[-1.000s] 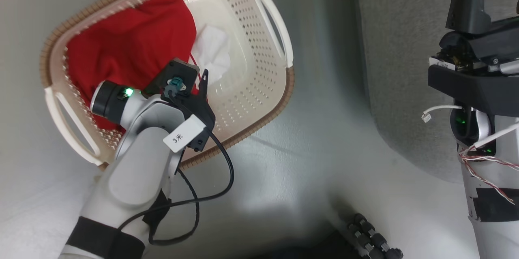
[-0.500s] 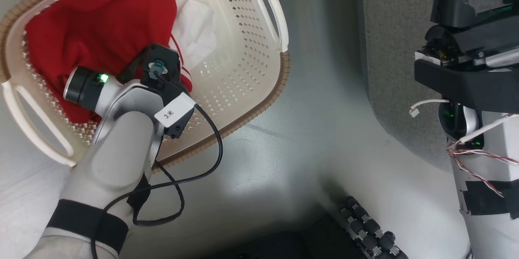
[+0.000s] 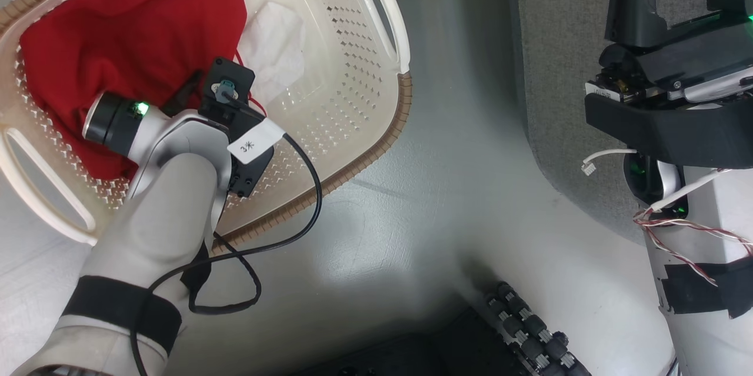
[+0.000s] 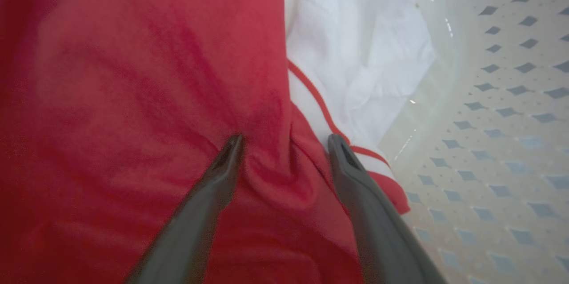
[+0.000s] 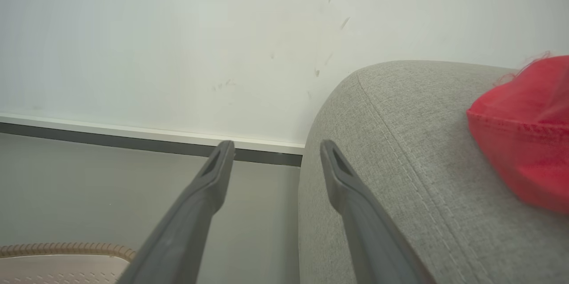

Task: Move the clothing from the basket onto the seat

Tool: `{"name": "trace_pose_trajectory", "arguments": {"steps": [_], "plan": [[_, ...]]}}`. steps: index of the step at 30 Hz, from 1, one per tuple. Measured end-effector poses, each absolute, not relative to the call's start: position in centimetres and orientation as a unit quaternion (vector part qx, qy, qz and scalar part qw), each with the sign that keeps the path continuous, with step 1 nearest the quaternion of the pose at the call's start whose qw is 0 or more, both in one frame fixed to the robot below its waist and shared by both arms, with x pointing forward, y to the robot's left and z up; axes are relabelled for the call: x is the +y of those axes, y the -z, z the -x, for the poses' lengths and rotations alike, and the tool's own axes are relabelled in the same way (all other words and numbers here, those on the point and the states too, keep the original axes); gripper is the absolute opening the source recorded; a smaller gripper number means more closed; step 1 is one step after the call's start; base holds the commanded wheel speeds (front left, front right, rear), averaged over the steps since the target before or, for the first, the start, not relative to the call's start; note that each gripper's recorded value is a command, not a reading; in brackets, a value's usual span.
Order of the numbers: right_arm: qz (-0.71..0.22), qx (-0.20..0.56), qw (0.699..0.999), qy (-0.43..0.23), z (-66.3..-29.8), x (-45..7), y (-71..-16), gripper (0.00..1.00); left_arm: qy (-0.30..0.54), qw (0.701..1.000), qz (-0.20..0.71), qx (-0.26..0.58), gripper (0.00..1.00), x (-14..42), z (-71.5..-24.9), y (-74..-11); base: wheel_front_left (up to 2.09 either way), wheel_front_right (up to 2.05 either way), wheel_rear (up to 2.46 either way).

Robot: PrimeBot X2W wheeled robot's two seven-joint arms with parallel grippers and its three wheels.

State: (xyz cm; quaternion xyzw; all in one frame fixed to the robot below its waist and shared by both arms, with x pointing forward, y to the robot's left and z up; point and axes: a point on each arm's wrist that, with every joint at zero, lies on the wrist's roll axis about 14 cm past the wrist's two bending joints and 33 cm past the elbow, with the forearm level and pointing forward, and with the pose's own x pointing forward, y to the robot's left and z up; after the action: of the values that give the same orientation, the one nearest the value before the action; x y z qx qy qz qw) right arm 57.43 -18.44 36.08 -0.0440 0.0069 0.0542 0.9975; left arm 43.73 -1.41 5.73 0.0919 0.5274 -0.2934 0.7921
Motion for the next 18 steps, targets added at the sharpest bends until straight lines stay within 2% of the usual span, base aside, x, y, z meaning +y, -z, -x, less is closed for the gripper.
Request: {"name": "trace_pose_trajectory", "arguments": {"steps": [1,2,3,4,5,12,18], "plan": [[0.044,0.007,0.998,-0.054,-57.4,-18.4,-36.1,1.0,0.293,0.792,-0.092,0.527,1.0,-1.4,-43.7,-5.7,0.0,0.0,0.0],[0.044,0.007,0.998,-0.055,-57.4,-18.4,-36.1,1.0,0.294,0.79,-0.095,0.529,0.66,-1.4,-43.7,-5.7,0.0,0.0,0.0],[0.044,0.008,0.997,-0.055,-57.4,-18.4,-36.1,1.0,0.294,0.789,-0.095,0.531,0.27,-1.4,-43.7,-5.6,0.0,0.0,0.0],[0.045,0.008,0.997,-0.055,-57.4,-18.5,-36.0,1.0,0.294,0.789,-0.095,0.531,0.09,-1.4,-43.7,-5.6,0.0,0.0,0.0],[0.045,0.009,0.997,-0.055,-57.4,-18.5,-36.0,1.0,0.294,0.788,-0.096,0.532,0.0,-1.5,-43.7,-5.6,0.0,0.0,0.0],[0.044,0.015,0.997,-0.055,-57.3,-18.5,-35.6,1.0,0.304,0.787,-0.099,0.528,0.0,-1.8,-43.8,-5.7,0.0,0.0,0.0],[0.049,0.022,0.997,-0.054,-57.2,-18.6,-35.4,1.0,0.308,0.804,-0.088,0.501,0.0,-2.6,-44.8,-7.0,0.0,0.0,0.0]]}}
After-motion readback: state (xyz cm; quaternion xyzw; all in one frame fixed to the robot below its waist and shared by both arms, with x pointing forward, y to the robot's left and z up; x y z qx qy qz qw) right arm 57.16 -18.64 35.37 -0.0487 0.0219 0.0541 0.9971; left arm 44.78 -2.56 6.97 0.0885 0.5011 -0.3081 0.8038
